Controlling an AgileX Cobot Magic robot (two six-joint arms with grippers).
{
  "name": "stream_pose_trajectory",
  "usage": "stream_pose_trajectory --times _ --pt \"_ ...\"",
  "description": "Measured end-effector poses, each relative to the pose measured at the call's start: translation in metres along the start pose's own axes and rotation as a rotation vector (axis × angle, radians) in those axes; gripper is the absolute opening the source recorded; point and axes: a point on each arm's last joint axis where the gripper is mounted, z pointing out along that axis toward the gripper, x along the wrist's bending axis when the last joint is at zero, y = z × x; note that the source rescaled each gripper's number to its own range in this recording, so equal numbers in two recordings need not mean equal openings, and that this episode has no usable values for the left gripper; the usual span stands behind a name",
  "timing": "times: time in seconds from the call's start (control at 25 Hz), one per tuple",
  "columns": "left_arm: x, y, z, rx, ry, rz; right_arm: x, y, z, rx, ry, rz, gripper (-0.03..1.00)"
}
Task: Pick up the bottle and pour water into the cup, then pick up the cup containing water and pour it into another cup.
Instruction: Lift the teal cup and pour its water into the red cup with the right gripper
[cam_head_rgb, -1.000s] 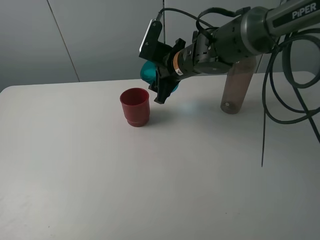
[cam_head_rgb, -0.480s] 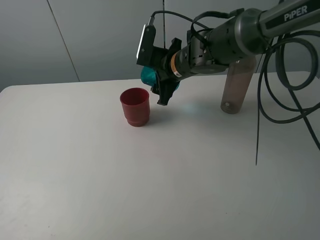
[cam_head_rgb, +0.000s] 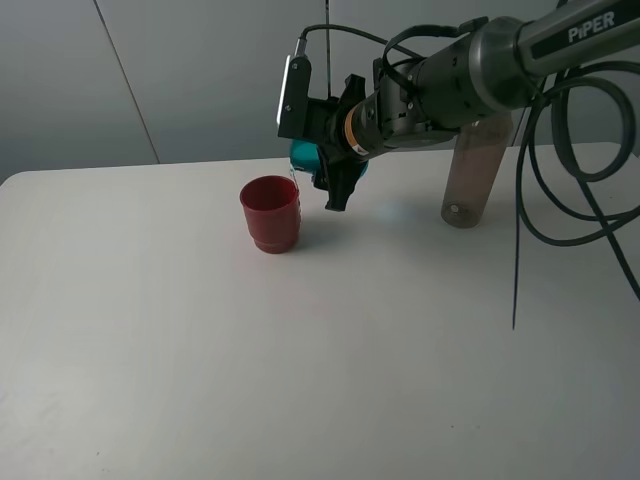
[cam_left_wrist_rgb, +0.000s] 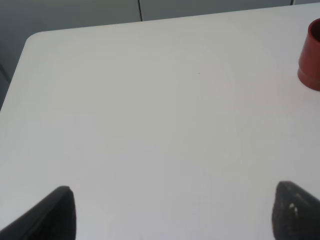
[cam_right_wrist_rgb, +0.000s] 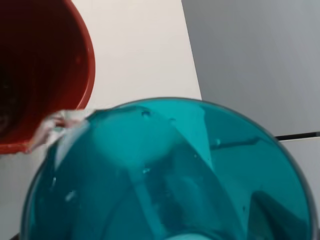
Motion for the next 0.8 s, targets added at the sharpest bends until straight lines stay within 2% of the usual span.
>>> stream_pose_trajectory --times 0.4,0.8 --pt "0.0 0.0 0.0 0.0 0.0 0.0 0.005 0.008 -0.001 -0.013 0.004 -0.029 0.09" --pt "0.0 0.0 0.0 0.0 0.0 0.0 -0.012 0.023 -0.004 -0.008 -0.07 -0.1 0.09"
